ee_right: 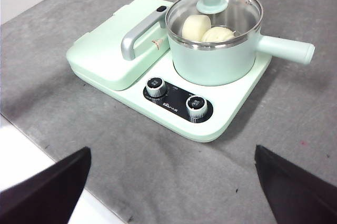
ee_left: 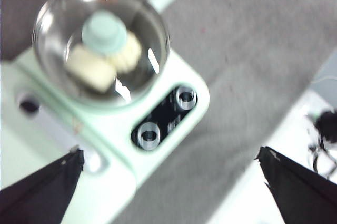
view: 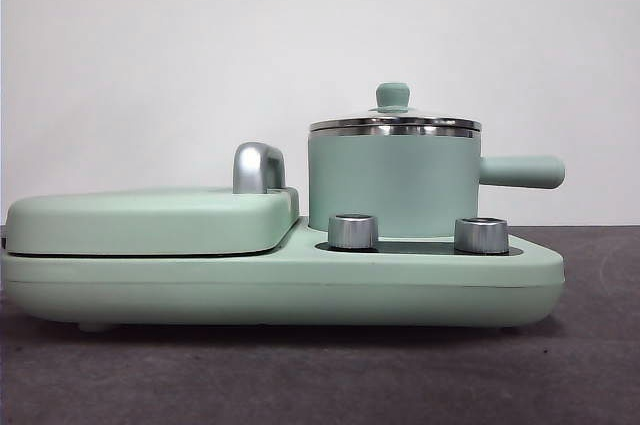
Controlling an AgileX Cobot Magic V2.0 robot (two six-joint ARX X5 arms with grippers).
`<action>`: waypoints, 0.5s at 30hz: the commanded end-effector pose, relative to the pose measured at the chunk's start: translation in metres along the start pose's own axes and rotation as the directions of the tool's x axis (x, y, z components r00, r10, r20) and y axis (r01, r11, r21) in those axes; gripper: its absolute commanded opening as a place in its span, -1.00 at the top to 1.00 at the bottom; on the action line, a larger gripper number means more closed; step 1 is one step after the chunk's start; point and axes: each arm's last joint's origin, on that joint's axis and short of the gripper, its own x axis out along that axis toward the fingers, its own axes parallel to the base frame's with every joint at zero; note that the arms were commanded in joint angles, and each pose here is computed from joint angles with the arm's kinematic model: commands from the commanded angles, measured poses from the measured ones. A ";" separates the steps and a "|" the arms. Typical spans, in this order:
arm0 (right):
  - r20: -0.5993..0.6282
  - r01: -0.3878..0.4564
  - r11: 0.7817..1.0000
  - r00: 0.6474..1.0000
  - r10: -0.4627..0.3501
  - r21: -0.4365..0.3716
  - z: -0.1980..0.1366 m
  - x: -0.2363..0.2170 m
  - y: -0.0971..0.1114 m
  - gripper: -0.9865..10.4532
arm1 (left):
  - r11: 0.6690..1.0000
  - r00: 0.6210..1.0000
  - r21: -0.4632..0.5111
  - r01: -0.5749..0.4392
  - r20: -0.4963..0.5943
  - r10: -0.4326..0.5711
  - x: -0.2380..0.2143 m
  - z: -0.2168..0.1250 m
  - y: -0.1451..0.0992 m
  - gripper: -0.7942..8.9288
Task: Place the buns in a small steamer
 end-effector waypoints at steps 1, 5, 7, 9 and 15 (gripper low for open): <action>0.012 -0.025 0.999 1.000 0.025 -0.026 0.002 -0.001 0.001 -0.04 | 1.000 0.997 0.012 0.005 -0.072 -0.004 -0.011 -0.030 -0.003 -0.32; 0.035 -0.047 0.998 0.998 0.048 -0.031 0.004 -0.001 0.002 -0.04 | 1.000 0.997 0.003 -0.001 -0.071 0.001 -0.024 -0.075 -0.002 -0.32; 0.055 -0.059 0.998 0.997 0.061 -0.035 0.007 -0.001 0.002 -0.04 | 1.000 1.000 -0.008 0.000 -0.002 0.000 -0.029 -0.098 -0.002 -0.32; 0.069 -0.081 0.996 0.994 0.084 -0.040 0.008 -0.001 0.003 -0.04 | 1.000 0.997 -0.014 0.003 0.078 -0.002 -0.032 -0.122 -0.002 -0.32; 0.080 -0.098 0.994 0.992 0.101 -0.045 0.009 -0.001 0.004 -0.02 | 0.996 0.956 -0.076 -0.051 0.284 0.070 -0.030 -0.190 0.003 -0.32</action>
